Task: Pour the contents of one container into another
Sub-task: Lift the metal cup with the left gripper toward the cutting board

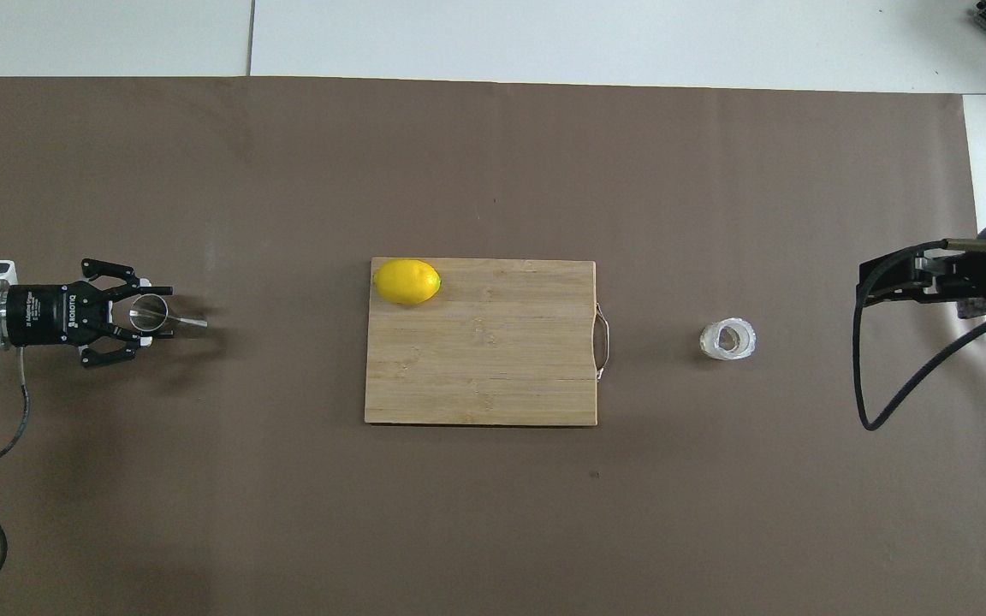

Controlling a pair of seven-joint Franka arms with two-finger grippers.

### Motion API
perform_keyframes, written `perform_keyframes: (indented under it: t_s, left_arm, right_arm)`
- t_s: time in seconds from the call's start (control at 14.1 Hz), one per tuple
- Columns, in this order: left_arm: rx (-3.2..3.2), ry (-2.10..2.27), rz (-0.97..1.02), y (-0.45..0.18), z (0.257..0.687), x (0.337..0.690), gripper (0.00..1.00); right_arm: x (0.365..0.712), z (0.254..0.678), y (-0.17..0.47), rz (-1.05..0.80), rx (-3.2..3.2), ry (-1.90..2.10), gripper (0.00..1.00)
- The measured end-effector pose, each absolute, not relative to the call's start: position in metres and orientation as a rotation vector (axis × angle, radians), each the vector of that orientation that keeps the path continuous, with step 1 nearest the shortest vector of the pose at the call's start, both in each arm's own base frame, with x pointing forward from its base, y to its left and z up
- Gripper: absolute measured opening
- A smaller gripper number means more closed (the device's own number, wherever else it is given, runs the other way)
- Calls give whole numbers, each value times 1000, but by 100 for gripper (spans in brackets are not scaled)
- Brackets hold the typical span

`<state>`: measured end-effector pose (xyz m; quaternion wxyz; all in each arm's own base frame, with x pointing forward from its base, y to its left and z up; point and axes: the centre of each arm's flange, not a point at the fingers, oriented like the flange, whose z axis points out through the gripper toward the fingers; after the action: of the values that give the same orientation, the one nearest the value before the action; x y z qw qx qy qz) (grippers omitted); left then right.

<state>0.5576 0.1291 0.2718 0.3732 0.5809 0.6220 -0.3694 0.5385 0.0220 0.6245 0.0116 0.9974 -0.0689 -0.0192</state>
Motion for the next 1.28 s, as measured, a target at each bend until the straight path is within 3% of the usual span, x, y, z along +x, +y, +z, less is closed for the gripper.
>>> perform_keyframes:
  t_s: [0.43, 0.57, 0.78, 1.28]
  left_arm:
    - [1462, 1579, -944, 131, 273, 558, 59]
    - [1448, 1564, -942, 132, 274, 558, 45]
    - [1440, 1543, -950, 136, 267, 555, 35]
    - [1367, 1500, -959, 147, 260, 551, 34]
  right_arm:
    - [539, 625, 22, -60, 3110, -215, 100]
    - [539, 625, 22, -60, 3110, -215, 100]
    - [539, 625, 22, -60, 3110, -215, 100]
    - [539, 625, 22, -60, 3110, -215, 100]
